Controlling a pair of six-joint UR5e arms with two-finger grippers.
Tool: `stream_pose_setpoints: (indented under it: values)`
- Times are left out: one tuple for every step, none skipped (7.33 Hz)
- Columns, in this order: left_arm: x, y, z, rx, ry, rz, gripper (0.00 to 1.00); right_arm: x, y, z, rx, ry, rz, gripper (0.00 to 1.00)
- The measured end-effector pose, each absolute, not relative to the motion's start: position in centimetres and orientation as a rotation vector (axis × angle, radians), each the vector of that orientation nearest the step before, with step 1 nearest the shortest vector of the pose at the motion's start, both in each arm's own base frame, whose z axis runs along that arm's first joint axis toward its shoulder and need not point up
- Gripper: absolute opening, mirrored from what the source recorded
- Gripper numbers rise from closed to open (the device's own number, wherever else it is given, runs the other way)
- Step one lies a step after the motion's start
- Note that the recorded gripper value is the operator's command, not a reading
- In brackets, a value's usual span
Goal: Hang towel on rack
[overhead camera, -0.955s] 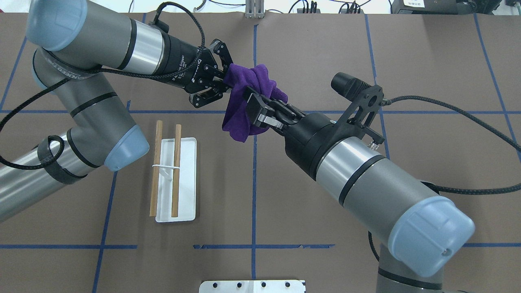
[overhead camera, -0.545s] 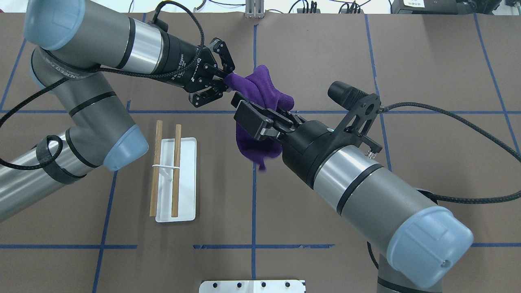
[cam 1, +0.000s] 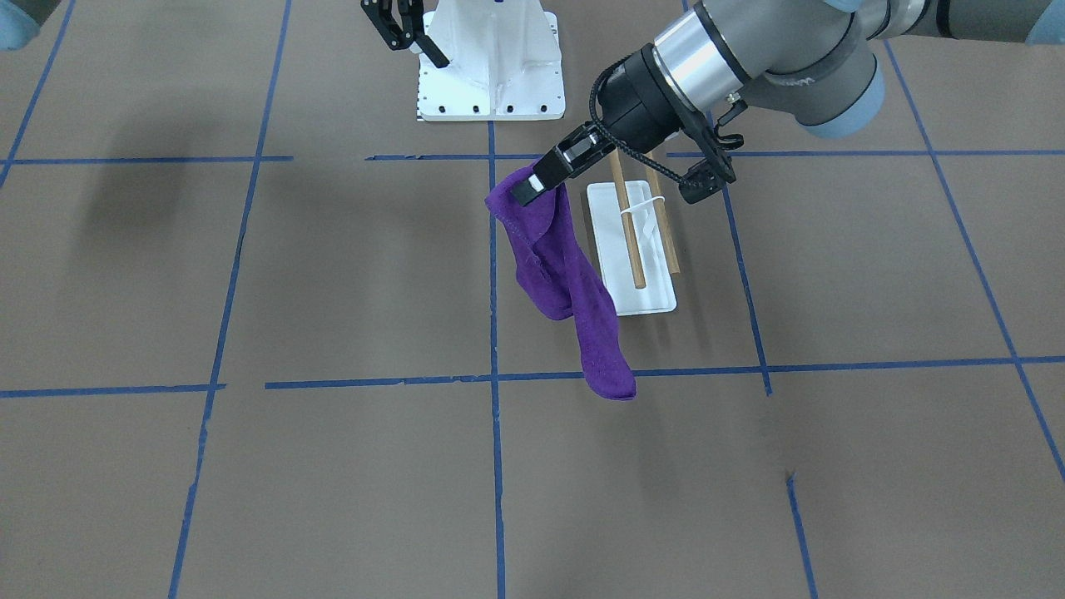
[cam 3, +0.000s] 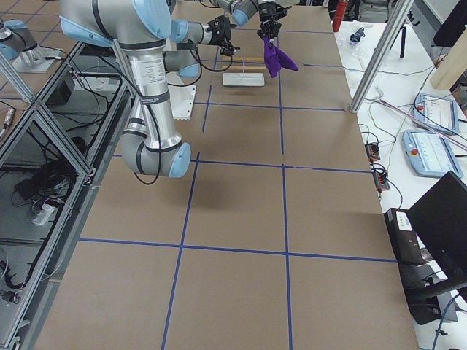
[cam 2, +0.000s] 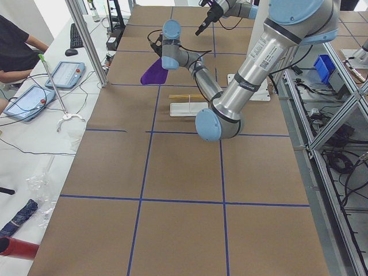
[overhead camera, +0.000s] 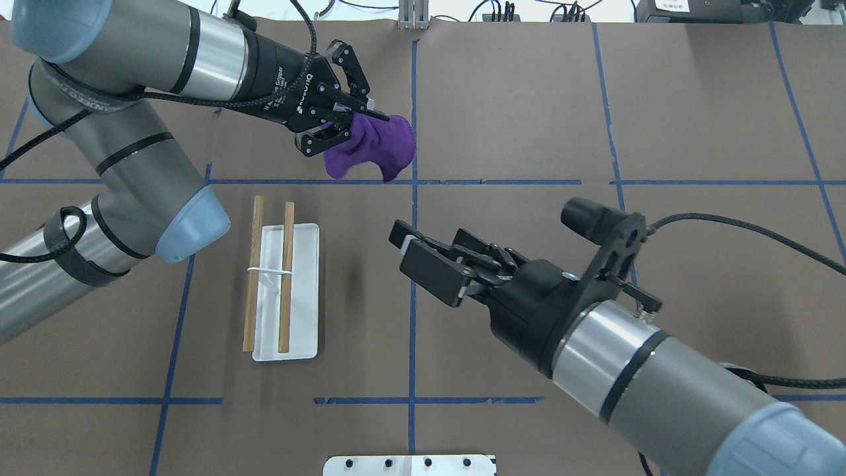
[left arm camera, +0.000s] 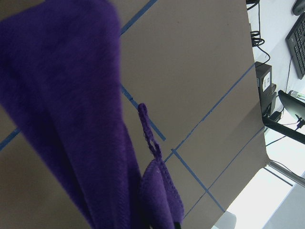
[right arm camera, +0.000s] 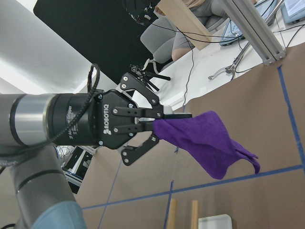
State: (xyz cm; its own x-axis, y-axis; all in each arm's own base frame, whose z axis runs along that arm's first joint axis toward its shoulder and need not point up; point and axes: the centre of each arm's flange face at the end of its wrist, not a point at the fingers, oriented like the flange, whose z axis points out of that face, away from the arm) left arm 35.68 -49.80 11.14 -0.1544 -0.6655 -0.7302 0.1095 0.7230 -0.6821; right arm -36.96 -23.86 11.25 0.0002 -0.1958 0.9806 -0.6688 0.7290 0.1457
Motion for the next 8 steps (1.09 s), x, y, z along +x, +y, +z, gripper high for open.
stream_pose_setpoints:
  values:
    - [35.3,-50.1,11.1,-0.455,1.596,-0.724,0.00,-35.4,-23.1,13.1,0.713,-1.535,0.403,1.00]
    - [35.1,-50.1,11.0,-0.451,1.600,-0.723,0.00,-34.0,-22.8,14.8,0.712,-1.498,0.376,1.00]
    - [34.9,-50.0,10.7,-0.447,1.606,-0.717,0.00,-33.1,-22.6,16.6,0.726,-1.446,0.346,1.00]
    - [34.4,-49.5,10.2,-0.442,1.619,-0.708,0.00,-32.6,-22.7,18.4,0.747,-1.385,0.314,1.00]
    - [33.7,-48.8,9.8,-0.435,1.634,-0.697,0.00,-32.6,-23.4,20.4,0.783,-1.303,0.277,1.00]
    - [32.9,-48.0,9.7,-0.427,1.649,-0.690,0.00,-33.2,-24.8,22.9,0.822,-1.205,0.241,1.00]
    - [32.1,-47.2,9.5,-0.412,1.667,-0.688,0.00,-34.0,-27.1,26.0,0.835,-1.106,0.203,1.00]
    - [31.8,-46.5,9.2,-0.392,1.689,-0.694,0.00,-34.2,-29.5,28.9,0.817,-1.030,0.159,1.00]
